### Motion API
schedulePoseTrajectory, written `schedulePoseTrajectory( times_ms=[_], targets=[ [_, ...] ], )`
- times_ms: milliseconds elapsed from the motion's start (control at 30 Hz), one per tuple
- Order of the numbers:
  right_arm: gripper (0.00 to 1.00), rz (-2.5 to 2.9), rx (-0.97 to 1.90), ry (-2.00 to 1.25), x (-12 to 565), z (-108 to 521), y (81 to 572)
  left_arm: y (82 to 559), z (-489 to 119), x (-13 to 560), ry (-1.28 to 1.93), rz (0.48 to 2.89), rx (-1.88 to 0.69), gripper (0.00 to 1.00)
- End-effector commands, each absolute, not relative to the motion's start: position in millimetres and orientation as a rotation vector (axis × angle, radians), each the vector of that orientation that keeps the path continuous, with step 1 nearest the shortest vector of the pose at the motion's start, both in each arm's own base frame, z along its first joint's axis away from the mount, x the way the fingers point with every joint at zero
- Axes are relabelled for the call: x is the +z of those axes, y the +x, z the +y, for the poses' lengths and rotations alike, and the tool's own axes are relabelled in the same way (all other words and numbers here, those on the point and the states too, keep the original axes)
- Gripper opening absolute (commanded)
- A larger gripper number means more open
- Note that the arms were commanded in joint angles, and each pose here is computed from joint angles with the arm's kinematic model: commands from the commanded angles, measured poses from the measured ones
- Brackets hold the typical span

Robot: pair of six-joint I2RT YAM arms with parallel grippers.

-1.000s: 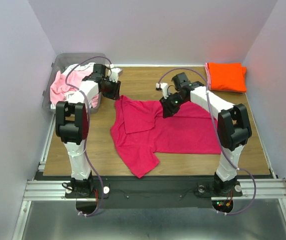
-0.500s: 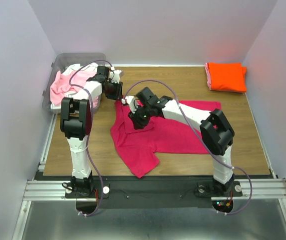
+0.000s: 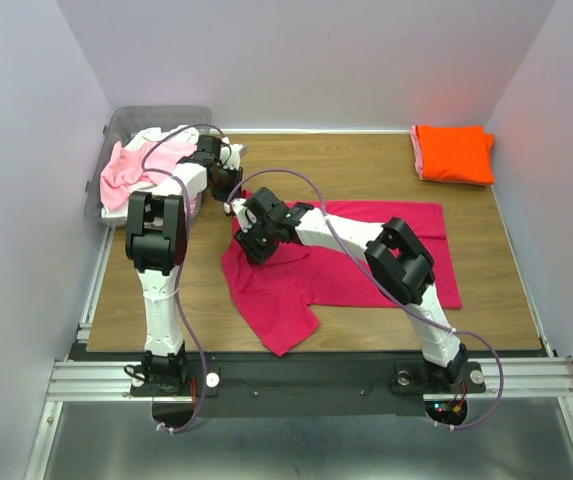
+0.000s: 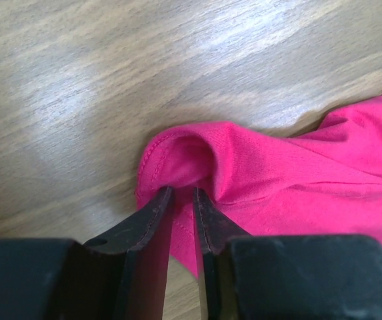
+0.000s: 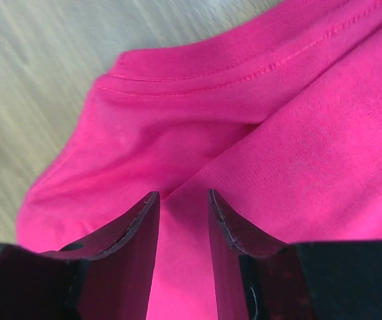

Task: Fold and stack the t-shirts
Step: Fold the tshirt

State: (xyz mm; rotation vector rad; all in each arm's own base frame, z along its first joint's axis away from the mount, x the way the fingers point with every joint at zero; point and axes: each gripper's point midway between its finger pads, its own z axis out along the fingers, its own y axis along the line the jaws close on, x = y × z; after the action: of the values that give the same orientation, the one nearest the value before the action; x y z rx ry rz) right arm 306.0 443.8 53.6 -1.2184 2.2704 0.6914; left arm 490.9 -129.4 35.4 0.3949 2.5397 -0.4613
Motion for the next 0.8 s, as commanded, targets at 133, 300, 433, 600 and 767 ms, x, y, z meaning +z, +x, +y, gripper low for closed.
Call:
schedulePoseTrajectory(
  times_ms=[133,300,433,600,767],
  targets=[
    [0.39,2.258,0.625,-1.139,49,465,313,498,-126,36,0.396,2.544,-0.424,0.29],
    [0.3,2.254,0.603,-1.132,51,463,315,499,-123,32,0.388,2.554,-0.405,0.26],
    [0.18,2.234,0.631,-1.125,65,466,313,500,-122,29,0.386,2.561,-0.39,0.24],
    [0.04,2.208,0.67,-1.107,86,468,311,502,-116,26,0.374,2.57,-0.359,0.21],
    [0.01,2.177,0.691,-1.096,107,466,308,504,-111,27,0.351,2.571,-0.332,0.18]
  ],
)
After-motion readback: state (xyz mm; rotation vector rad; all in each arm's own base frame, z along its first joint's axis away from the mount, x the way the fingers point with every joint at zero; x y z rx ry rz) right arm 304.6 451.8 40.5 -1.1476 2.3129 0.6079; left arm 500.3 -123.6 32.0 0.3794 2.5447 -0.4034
